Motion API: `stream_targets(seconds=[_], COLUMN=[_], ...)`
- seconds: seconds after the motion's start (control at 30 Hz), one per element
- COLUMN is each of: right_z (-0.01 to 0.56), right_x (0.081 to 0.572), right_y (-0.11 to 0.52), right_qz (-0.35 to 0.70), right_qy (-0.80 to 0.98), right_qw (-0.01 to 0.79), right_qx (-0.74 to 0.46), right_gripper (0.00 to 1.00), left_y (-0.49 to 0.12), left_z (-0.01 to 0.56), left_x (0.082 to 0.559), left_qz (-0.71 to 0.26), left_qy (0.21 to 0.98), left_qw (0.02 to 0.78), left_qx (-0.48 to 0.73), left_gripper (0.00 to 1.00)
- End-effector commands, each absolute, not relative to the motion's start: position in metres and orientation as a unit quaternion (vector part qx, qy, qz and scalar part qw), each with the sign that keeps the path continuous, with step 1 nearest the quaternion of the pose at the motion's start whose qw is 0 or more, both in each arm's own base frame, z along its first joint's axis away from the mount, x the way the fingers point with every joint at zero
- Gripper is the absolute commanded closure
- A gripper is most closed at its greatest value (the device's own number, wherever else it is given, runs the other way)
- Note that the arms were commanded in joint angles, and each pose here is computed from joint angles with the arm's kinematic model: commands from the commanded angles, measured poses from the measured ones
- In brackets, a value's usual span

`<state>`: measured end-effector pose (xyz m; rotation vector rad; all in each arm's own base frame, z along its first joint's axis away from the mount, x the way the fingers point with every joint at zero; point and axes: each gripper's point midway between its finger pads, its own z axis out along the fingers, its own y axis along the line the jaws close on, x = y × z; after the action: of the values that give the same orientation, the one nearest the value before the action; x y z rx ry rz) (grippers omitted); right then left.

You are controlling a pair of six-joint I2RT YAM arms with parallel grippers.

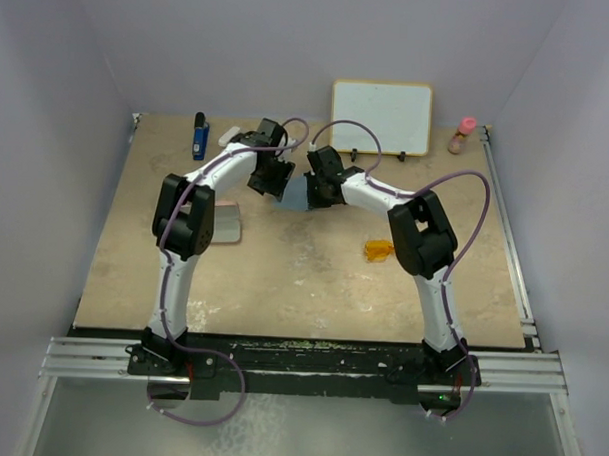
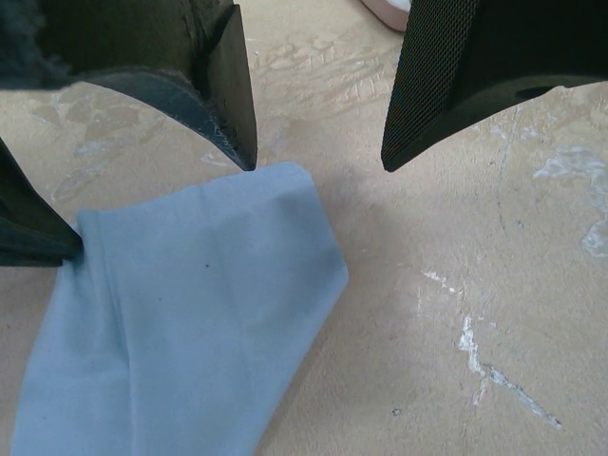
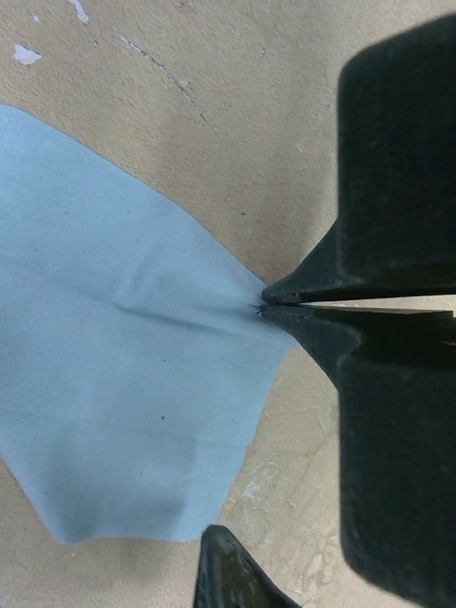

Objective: Organize the sunglasses
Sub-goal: Fold the glasses cleaning cloth at the center of the board.

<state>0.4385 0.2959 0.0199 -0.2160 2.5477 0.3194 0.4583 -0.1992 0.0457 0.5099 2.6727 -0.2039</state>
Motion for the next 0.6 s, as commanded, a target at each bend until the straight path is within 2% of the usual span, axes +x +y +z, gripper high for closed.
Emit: stream_targets(seconds=[0.0,0.27,0.47,0.57], right_z=[-0.012,-0.012,-0.013,-0.012], right_x=[0.406,0.408,0.409,0.409], right_y=[0.284,0.282,0.282,0.284], right_qz=[0.101,0.098,0.099,0.102], right_qy=[0.968,0.968,0.968,0.968], right_qw=[0.212,0.214,0.213,0.212], right_qx=[-0.086,-0.089,-0.089,-0.089], right_gripper=[1.0,1.0,1.0,1.0], left_y=[-0.196,-0.197,-0.203,-0.21], left_z=[0.037,0.017,0.004,-0.008], left_x=[0.465,0.461,0.448,0.436], left_qz=[-0.062,-0.065,-0.081,-0.088], left_qy=[0.964,0.969,0.973,0.974], left_qw=[0.194,0.171,0.146,0.126], left_qx=[0.173,0.164,0.158,0.164], left_gripper=[0.41,0.42,0.52,0.54])
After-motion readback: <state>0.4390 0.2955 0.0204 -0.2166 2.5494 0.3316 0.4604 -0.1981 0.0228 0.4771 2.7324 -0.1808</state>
